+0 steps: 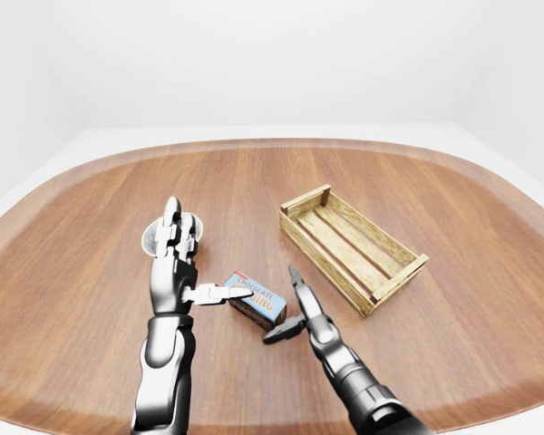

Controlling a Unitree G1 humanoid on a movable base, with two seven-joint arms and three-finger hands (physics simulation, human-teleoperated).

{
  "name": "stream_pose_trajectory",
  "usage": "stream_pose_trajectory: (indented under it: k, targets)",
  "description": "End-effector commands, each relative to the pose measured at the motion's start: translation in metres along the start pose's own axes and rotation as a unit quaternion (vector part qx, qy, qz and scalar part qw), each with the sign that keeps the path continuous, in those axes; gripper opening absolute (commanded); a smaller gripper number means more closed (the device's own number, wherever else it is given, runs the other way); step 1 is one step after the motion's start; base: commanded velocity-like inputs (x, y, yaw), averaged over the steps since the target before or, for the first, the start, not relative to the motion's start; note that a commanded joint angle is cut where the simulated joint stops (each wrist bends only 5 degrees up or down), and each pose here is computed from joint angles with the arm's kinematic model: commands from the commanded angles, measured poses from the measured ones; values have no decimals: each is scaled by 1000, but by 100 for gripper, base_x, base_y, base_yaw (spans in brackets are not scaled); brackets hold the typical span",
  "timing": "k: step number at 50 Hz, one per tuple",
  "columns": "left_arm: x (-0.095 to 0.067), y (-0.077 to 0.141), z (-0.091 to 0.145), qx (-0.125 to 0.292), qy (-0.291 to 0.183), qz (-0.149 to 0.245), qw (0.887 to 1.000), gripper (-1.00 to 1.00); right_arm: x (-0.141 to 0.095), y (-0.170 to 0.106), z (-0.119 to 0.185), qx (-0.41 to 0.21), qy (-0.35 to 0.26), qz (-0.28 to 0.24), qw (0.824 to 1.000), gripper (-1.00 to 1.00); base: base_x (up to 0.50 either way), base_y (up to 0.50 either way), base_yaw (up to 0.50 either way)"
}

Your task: Pick up the chocolate pudding and put it in the tray.

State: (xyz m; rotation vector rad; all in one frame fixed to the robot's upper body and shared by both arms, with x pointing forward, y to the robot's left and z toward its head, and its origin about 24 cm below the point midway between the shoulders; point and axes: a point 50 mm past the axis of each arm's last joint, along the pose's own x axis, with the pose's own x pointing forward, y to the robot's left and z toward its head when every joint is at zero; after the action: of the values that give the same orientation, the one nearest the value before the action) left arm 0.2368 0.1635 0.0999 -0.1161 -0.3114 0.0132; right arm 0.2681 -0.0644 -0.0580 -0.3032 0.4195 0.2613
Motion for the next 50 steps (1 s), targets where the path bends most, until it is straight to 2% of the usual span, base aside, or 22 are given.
stream_pose_trajectory:
  k: [1,7,10,11,13,17,19,25,26,31,32,34,40,43,44,46,50]
  targets:
    - [0,0,1,1,-3,1,1000,100,1,8,-15,-22,43,12,999,100,0,0,0]
    - [0,0,1,1,-3,0,1000,100,1,12,-8,-26,26,26,999,100,0,0,0]
    - [0,0,1,1,-3,1,1000,100,0,15,-27,-46,75,31,996,100,0,0,0]
    - [0,0,1,1,-3,1,1000,100,-1,17,-27,-52,77,37,995,79,0,0,0]
    - [0,0,1,1,-3,1,1000,100,-1,19,-28,-57,77,40,995,-100,0,0,0]
    - [0,0,1,2,-3,0,1000,100,0,19,-20,-52,56,43,996,-100,0,0,0]
    - [0,0,1,1,-3,1,1000,100,-1,18,-28,-56,78,41,995,-100,0,0,0]
    - [0,0,1,1,-3,1,1000,100,-2,18,-30,-55,83,41,994,-100,0,0,0]
    - [0,0,1,1,-3,1,1000,100,0,18,-23,-48,67,42,996,-100,0,0,0]
    - [0,0,1,1,-3,1,1000,100,-1,17,-31,-49,87,38,994,-100,0,0,0]
    - [0,0,1,1,-3,1,1000,100,1,16,-21,-39,64,39,996,-100,0,0,0]
    - [0,0,1,1,-3,1,1000,100,-1,16,-29,-45,82,34,995,-100,0,0,0]
    - [0,0,1,1,-3,1,1000,100,0,12,-29,-38,81,22,996,-100,0,0,0]
    - [0,0,1,1,-3,1,1000,100,1,6,-23,-31,66,4,997,-100,0,0,0]
    - [0,0,1,1,-3,1,1000,100,2,4,-6,-15,22,3,1000,-100,0,0,0]
    - [0,0,1,1,-3,1,1000,100,2,1,-17,-27,47,-10,998,-100,0,0,0]
    - [0,0,1,1,-3,1,1000,100,2,-2,-15,-26,41,-16,999,-100,0,0,0]
